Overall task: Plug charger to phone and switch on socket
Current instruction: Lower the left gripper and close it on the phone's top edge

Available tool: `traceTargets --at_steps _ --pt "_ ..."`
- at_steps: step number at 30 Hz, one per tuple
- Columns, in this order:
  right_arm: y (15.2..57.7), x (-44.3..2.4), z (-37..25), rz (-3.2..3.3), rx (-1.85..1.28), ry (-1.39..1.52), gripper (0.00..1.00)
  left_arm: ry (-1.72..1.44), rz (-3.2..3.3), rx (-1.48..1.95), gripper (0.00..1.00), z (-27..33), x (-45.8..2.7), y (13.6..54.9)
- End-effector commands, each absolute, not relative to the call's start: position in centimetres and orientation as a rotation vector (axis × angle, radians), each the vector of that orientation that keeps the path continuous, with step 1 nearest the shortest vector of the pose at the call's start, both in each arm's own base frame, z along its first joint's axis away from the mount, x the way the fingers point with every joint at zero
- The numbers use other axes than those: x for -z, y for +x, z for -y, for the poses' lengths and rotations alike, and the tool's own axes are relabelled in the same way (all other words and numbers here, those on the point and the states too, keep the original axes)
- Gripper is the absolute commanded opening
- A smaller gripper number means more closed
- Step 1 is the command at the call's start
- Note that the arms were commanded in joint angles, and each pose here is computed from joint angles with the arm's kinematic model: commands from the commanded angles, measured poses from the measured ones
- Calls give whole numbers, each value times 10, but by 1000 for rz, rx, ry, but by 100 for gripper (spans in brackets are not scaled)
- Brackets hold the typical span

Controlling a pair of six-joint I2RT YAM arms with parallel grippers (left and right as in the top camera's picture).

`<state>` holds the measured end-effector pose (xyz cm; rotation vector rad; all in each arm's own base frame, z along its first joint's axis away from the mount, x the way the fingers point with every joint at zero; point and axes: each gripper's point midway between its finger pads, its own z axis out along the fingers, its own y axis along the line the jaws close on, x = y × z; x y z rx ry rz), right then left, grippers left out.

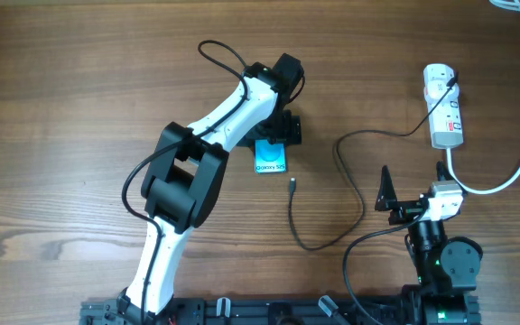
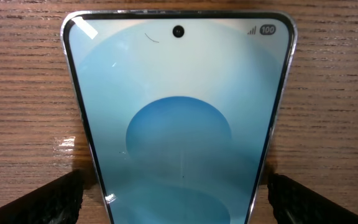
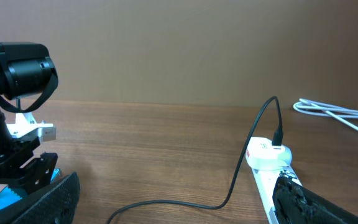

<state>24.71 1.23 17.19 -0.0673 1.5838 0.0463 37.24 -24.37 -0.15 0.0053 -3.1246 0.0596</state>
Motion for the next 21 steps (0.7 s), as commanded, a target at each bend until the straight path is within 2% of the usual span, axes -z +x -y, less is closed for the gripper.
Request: traceTargets --at_steps 1,5,14,18,20,21 --pt "247 -173 -9 -1578 -24 -63 100 11 3071 30 99 233 28 358" --pt "247 -173 -9 -1578 -24 -63 99 39 3125 164 100 230 27 361" --pt "247 -173 -9 -1578 -24 -63 100 33 3114 129 99 235 28 358" --pt "247 -173 -9 -1578 -24 -63 100 34 3112 117 88 237 28 357" --pt "247 -173 -9 -1578 -24 -63 100 33 3112 117 89 237 28 357" --pt "247 -173 -9 -1578 -24 -63 100 33 3112 117 94 237 28 357"
